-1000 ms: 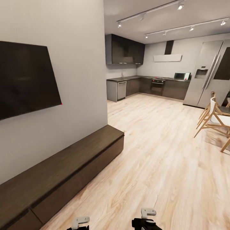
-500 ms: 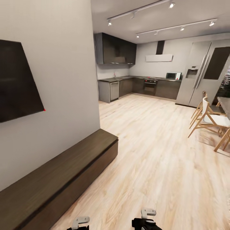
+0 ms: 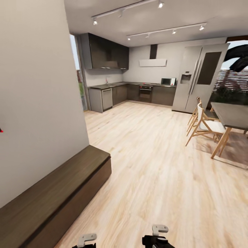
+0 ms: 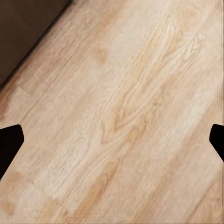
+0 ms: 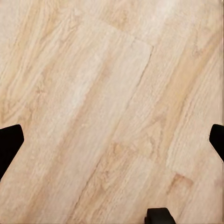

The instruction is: Place each of the two pumpkins and all three candles from the living room inside a cabinet in the living room (use any cabinet), then make sure every cabinet is closed, and position the cauldron so it is next to a table in the living room.

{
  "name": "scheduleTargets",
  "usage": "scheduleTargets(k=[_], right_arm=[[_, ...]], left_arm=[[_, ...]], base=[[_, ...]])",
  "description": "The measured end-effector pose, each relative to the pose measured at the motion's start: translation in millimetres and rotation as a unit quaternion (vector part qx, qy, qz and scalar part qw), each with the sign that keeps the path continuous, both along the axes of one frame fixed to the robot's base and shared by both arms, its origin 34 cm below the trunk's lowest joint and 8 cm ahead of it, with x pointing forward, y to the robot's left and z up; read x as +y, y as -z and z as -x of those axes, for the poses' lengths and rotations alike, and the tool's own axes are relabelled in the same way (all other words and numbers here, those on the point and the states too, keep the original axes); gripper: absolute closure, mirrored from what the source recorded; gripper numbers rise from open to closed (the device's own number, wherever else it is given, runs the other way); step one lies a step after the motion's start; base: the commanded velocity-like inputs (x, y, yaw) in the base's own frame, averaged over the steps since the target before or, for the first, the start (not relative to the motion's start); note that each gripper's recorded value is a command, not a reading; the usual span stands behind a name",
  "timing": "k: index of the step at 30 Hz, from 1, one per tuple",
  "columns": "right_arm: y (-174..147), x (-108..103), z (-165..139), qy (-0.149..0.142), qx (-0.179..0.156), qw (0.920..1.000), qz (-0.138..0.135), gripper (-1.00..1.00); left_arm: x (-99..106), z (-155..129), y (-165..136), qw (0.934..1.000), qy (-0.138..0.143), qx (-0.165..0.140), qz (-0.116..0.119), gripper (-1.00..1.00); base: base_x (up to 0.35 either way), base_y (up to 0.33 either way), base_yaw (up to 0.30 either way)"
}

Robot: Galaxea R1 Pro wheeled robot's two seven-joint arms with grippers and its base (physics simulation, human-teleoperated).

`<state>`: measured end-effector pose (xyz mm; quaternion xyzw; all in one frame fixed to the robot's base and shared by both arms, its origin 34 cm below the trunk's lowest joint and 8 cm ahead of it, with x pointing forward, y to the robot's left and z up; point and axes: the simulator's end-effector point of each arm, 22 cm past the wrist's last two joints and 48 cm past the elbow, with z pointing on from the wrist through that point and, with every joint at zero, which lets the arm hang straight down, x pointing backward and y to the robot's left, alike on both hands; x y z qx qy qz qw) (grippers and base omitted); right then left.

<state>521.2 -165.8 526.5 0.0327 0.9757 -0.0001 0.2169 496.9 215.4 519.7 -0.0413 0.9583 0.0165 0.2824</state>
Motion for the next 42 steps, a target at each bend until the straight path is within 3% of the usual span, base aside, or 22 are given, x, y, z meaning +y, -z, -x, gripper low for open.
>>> scheduleTargets(k=[14,31,42], right_arm=[[-0.3,0.0,-0.7,0.0,-0.002,1.0,0.0,-1.0],[-1.1,-0.1,-2.4,0.001,-0.006,1.0,0.0,-1.0],[-0.8,-0.3,-2.1,0.001,-0.005,1.0,0.001,-1.0]], left_arm=[[-1.0,0.1,0.0,1.0,0.0,0.0,0.001,-1.0],[-1.6,5.1,3.0,1.0,0.002,0.006,0.0,-1.0],[-2.5,7.2,4.2,0.9999,0.006,0.009,-0.002,-1.0]], base=[[0.32,-0.085,-0.04],[0.288,-0.21,0.003],[0.226,-0.268,0.21]])
